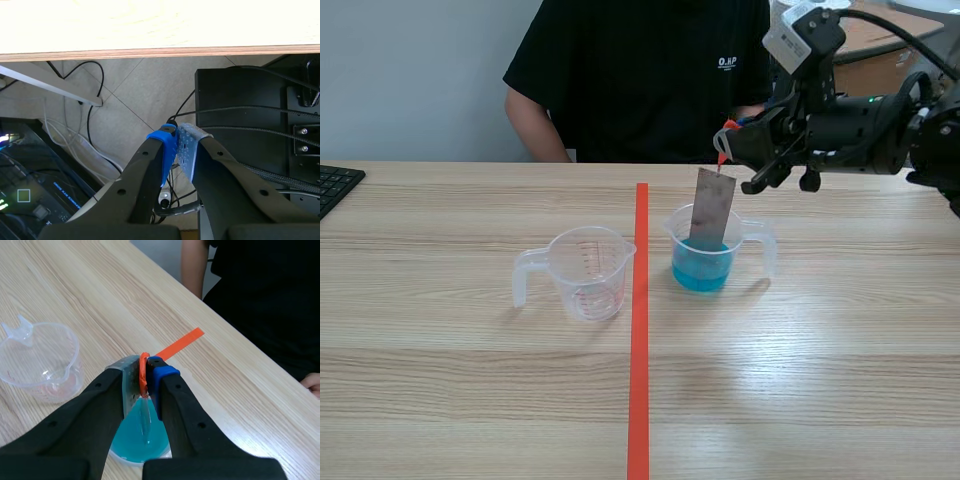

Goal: Do the redox reaction experiment.
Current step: 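Hold the plate still in the solution, then raise the plate and point at it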

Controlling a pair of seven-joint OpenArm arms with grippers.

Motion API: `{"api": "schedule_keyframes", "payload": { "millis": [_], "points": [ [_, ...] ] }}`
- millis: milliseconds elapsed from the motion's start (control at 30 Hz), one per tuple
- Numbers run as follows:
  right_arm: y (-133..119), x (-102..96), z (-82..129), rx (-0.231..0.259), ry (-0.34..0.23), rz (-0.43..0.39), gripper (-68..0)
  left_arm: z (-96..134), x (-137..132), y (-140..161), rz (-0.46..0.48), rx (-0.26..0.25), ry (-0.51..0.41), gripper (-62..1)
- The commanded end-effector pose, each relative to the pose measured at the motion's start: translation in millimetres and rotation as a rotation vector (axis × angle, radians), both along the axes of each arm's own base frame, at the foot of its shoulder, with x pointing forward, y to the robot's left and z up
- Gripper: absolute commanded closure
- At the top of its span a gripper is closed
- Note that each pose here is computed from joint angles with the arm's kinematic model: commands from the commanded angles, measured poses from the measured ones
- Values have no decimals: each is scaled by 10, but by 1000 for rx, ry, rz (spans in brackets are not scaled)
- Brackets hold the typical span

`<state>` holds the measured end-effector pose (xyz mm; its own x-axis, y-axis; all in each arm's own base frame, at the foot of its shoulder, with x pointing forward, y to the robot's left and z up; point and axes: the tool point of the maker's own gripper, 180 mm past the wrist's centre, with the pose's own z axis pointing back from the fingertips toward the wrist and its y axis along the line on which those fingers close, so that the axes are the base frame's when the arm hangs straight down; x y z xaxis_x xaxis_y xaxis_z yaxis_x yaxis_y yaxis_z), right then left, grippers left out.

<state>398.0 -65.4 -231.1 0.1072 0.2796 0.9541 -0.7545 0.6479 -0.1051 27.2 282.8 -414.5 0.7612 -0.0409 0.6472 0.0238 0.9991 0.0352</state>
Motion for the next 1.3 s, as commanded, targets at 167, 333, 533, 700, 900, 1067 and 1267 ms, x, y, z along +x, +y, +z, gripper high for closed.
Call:
{"api": "schedule_keyframes", "payload": {
  "millis": [167, 333, 533, 700, 900, 1067, 1267],
  "points": [
    [-90, 35, 510, 42, -96, 5, -16, 27, 25, -18, -5, -6, -15, -40],
    [-69, -38, 714, 55, -116, 31, -16, 27, 23, -18, -5, -6, -15, -40],
    [-13, -157, 932, 75, -133, 76, -16, 37, 45, 4, -20, 1, -14, -40],
    [28, -243, 1074, 81, -153, 109, -16, 72, 113, 55, -59, 14, -19, -40],
    [30, -307, 1204, 87, -175, 127, -16, 157, 270, 17, -163, -19, -30, -40],
    [-57, -289, 1305, 99, -190, 103, -16, 303, 539, -94, -289, -53, -64, -40],
    [-118, -270, 1347, 103, -197, 85, -16, 573, 1034, -299, -468, -100, -147, -40]
  ]
}}
